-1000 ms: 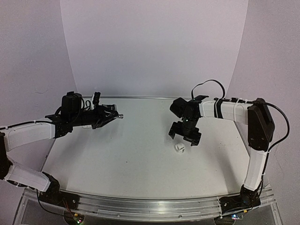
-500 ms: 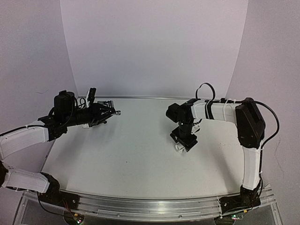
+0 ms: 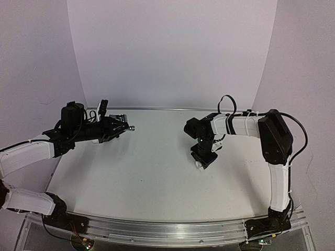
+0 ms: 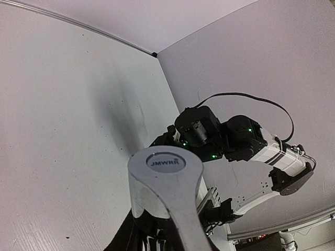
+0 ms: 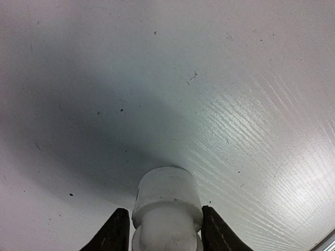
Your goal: Install the water faucets
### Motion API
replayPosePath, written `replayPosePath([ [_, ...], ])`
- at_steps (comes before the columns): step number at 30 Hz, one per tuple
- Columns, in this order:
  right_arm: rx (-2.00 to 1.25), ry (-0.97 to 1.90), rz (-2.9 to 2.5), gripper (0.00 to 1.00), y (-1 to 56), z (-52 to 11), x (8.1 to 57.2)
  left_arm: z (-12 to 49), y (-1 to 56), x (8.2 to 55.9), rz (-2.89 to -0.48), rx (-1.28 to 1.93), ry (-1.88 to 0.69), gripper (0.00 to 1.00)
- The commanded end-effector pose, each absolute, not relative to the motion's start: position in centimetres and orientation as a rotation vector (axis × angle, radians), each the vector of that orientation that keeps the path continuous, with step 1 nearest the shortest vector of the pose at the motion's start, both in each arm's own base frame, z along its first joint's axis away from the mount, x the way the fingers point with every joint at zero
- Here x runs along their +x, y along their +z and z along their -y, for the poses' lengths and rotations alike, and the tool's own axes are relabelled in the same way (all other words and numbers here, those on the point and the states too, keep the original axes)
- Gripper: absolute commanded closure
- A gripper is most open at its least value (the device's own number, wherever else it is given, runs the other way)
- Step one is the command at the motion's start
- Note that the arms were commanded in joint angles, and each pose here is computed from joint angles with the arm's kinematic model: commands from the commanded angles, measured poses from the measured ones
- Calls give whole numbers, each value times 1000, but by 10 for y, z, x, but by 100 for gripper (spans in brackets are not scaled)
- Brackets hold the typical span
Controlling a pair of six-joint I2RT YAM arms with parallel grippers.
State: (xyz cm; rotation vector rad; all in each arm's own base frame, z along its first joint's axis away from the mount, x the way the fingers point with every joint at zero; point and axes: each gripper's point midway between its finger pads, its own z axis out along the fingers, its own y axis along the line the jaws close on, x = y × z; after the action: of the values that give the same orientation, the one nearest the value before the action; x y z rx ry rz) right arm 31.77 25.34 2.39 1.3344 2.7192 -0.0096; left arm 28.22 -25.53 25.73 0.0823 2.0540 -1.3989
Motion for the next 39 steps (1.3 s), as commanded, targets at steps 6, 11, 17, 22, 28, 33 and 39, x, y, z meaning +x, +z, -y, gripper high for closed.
replayPosePath([
  [6,1113,1,-2696,95,44,-241,327,254,281,276,-1980,123,-1428,100],
  [11,549,118,-2622,100,101,-246,361,257,289,272,-1972,142,-1458,100],
  [17,-345,541,-2220,100,210,-309,370,266,308,262,-1952,225,-1550,100],
  [22,-983,788,-1778,100,281,-364,323,274,334,250,-1931,309,-1667,100],
  [28,-1304,974,-1328,100,339,-396,280,278,376,235,-1892,356,-1794,100],
  [33,-1419,1027,-948,100,381,-400,247,275,407,223,-1846,370,-1850,100],
  [39,-1473,968,-599,100,402,-403,223,273,426,214,-1845,338,-1919,100],
])
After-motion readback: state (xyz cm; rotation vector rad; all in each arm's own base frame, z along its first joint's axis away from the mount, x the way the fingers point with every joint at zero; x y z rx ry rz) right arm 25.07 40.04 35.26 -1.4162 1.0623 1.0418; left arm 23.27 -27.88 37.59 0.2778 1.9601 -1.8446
